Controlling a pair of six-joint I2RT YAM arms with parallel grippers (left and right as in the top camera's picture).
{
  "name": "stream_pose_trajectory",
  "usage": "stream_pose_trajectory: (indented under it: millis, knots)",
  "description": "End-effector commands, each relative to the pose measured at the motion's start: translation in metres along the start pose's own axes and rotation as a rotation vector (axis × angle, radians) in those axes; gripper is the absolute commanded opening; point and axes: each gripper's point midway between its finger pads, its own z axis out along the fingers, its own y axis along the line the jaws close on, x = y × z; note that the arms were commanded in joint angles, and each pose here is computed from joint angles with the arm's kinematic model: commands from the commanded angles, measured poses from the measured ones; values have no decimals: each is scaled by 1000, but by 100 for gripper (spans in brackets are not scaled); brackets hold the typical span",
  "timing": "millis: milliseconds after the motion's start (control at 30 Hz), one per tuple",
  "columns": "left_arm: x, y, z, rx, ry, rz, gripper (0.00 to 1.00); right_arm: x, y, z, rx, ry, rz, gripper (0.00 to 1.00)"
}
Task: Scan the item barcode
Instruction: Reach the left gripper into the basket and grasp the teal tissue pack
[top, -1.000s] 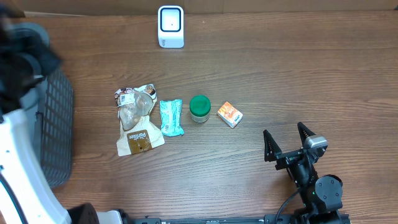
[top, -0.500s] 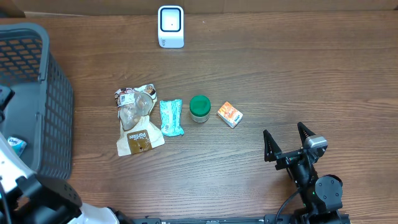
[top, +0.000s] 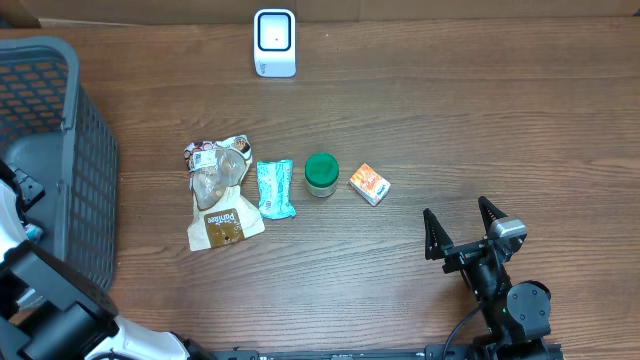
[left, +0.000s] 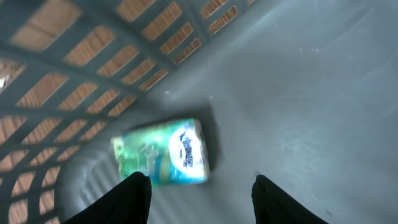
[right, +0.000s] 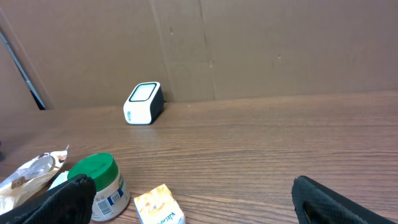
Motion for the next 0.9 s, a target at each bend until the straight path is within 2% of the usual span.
stream_pose_trajectory:
  millis: [0, 200, 533, 600, 833, 867]
  knots:
    - [12, 3, 27, -42, 49, 107, 54, 2, -1, 0, 0, -5, -4, 100]
    - [33, 14, 60, -108, 140, 69, 52, 2, -1, 0, 0, -5, -4, 100]
    - [46, 42, 72, -163, 184, -55, 49, 2, -1, 0, 0, -5, -4, 100]
    - [51, 44, 75, -166, 191, -72, 42, 2, -1, 0, 0, -5, -4, 100]
    - [59, 39, 77, -145, 213, -110, 4, 2, -1, 0, 0, -5, -4, 100]
    - [61, 37, 76, -135, 221, -109, 4, 2, -1, 0, 0, -5, -4, 100]
